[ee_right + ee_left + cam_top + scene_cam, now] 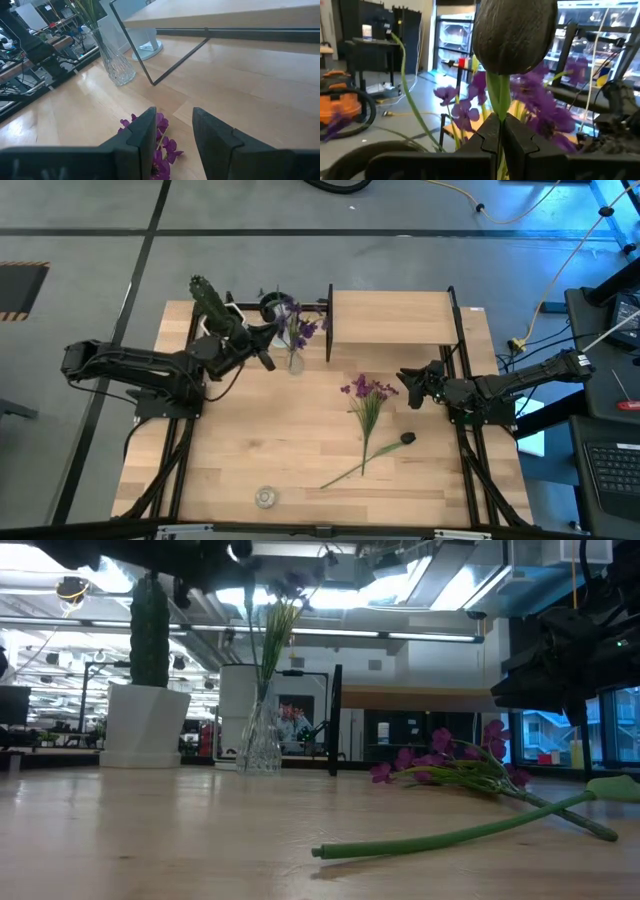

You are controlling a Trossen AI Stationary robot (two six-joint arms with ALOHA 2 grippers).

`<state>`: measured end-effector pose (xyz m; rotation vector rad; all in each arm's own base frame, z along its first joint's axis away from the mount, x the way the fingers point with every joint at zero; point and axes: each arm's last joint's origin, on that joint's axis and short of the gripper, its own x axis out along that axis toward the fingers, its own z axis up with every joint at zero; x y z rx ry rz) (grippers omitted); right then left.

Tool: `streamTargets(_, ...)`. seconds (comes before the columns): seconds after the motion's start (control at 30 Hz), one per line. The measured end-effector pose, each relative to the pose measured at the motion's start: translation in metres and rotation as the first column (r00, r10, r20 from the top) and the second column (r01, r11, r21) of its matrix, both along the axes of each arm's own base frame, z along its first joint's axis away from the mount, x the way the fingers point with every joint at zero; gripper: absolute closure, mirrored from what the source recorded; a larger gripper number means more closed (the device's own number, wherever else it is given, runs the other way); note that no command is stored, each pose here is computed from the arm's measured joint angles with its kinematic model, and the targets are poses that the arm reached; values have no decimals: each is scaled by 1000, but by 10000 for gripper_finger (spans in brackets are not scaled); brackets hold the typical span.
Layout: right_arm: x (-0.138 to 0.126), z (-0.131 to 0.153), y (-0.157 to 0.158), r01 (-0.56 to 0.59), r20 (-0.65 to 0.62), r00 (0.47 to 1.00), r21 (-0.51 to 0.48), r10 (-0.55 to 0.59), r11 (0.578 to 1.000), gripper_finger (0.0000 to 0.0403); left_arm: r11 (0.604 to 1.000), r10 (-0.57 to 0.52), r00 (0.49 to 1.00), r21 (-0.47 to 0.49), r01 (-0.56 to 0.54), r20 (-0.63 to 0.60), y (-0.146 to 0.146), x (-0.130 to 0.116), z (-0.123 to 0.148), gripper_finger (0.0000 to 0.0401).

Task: Pick and place flowers into a vace then onto a shelf
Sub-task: Put the left black flower into the top transparent vase

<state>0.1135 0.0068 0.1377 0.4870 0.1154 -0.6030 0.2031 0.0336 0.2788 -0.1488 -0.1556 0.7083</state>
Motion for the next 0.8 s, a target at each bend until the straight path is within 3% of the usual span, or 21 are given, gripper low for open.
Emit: streamTargets(0.8, 0, 0, 0, -1, -2, 1000, -3, 1, 1000, 273, 995, 35, 993, -90, -45, -112, 6, 27, -35, 393)
